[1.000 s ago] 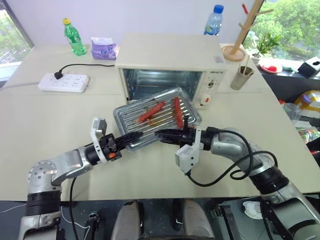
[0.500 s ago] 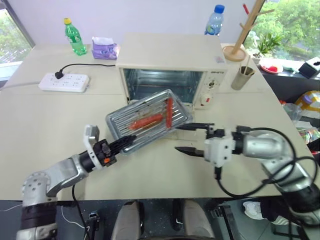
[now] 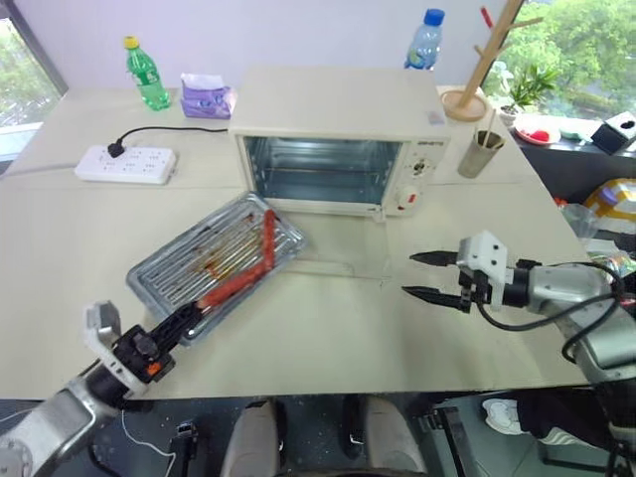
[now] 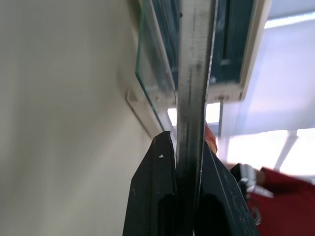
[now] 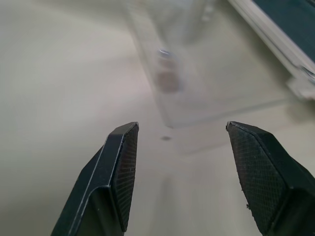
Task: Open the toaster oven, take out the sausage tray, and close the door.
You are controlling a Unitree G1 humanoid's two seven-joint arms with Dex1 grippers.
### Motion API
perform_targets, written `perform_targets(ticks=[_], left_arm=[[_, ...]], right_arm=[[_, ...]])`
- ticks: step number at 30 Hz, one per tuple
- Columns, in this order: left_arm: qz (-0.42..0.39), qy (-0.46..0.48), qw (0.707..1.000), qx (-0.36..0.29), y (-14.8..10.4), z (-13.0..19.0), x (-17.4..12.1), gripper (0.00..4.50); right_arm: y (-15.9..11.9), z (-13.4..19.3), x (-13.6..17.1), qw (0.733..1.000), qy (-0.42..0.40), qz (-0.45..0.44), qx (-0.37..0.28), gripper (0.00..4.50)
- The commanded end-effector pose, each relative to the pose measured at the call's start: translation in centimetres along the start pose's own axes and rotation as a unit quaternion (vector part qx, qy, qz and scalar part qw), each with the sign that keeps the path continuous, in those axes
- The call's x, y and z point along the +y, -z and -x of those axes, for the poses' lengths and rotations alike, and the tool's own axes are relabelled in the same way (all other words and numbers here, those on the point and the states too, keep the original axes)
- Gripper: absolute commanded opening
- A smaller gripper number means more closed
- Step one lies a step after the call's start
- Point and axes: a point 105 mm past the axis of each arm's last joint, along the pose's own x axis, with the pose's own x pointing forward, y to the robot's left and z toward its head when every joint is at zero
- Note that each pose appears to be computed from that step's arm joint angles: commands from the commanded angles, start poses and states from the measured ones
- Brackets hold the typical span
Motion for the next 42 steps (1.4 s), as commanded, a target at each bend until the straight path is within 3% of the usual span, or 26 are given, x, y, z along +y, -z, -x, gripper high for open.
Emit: perform_targets(ticks=[1, 8, 17, 22, 28, 30, 38, 42], left_arm=[[-0.019, 0.015, 0.997, -0.073, -1.2, 1.8, -1.5, 0.0], [-0.028, -0.007, 0.984, -0.174, -1.8, 5.4, -1.9, 0.0], [-0.02, -0.03, 0.971, -0.236, -3.5, 7.0, -0.8, 0.0], [-0.022, -0.031, 0.973, -0.228, -3.9, 6.7, -0.6, 0.0], [-0.022, -0.037, 0.977, -0.207, -4.4, 6.0, -0.2, 0.0], [-0.021, -0.038, 0.979, -0.198, -4.3, 5.8, -0.1, 0.0], [-0.015, -0.035, 0.994, -0.1, -3.2, 4.2, 0.4, 0.0], [-0.025, -0.031, 0.997, -0.068, -3.5, 3.4, 0.2, 0.0]], right_arm=[[0.5, -0.4, -1.0, 1.0, 0.012, 0.007, 0.001, 2.91], [2.3, -1.5, -2.6, 1.0, 0.025, 0.001, 0.012, 2.91], [1.9, -3.8, -3.1, 1.0, 0.021, -0.003, -0.007, 2.91], [-2.1, -4.5, -4.2, 0.997, 0.024, -0.02, -0.067, 2.91], [-7.7, -3.0, -6.6, 0.985, 0.06, -0.07, -0.145, 2.91], [-8.1, -2.7, -6.4, 0.984, 0.061, -0.076, -0.147, 2.91], [-5.8, -0.9, -1.0, 0.994, -0.028, -0.049, -0.095, 2.91], [-6.0, -0.2, -0.7, 0.994, -0.028, -0.054, -0.095, 2.91]])
